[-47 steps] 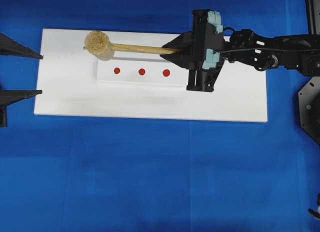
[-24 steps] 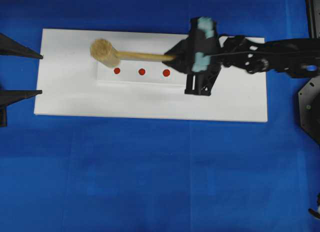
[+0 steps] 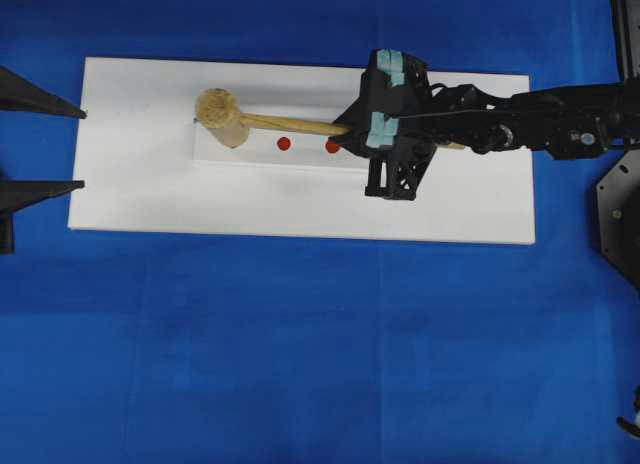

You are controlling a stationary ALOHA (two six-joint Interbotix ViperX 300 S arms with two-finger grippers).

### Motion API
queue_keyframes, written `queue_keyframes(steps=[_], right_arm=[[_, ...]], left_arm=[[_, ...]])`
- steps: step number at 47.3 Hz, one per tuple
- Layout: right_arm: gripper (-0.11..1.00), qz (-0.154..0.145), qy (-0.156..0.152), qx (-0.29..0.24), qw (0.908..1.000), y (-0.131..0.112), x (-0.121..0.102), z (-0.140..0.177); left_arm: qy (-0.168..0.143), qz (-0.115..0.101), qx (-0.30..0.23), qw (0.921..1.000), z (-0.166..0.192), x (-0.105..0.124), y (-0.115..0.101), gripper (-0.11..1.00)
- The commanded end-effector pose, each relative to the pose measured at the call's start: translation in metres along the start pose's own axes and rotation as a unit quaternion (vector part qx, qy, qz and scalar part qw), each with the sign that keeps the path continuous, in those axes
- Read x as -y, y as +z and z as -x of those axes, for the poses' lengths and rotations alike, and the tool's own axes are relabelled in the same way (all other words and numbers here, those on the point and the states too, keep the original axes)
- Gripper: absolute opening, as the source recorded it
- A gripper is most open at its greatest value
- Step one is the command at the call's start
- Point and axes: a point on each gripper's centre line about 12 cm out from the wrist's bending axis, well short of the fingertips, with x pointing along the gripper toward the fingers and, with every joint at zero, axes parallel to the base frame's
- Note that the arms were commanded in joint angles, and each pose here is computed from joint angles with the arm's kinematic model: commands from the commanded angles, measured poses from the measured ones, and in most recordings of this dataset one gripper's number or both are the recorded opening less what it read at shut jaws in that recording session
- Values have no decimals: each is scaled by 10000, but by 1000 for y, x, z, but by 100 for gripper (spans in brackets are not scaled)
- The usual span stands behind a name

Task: Hit the mark with a hammer.
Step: 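Swing the mallet head down onto the red dots with the right gripper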

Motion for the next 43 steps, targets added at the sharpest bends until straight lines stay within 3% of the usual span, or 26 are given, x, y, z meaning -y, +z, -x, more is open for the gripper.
queue_keyframes(steps=[1, 9, 21, 34, 43], right_arm=[[2, 11, -10, 481, 9988, 25, 0, 22], [2, 72, 78, 944, 9955, 39, -5, 61], [2, -51, -110, 1331, 9910, 25, 4, 99], [2, -52, -125, 1240, 9922, 20, 4, 94], [2, -299, -117, 493, 9983, -13, 0, 62]], left_arm=[[16, 18, 6, 10000, -1, -1, 3, 90], [15, 26, -2, 10000, -1, -1, 2, 90], [16, 18, 6, 10000, -1, -1, 3, 90], [20, 11, 36, 10000, -1, -1, 4, 90], [22, 18, 51, 10000, -1, -1, 4, 90]])
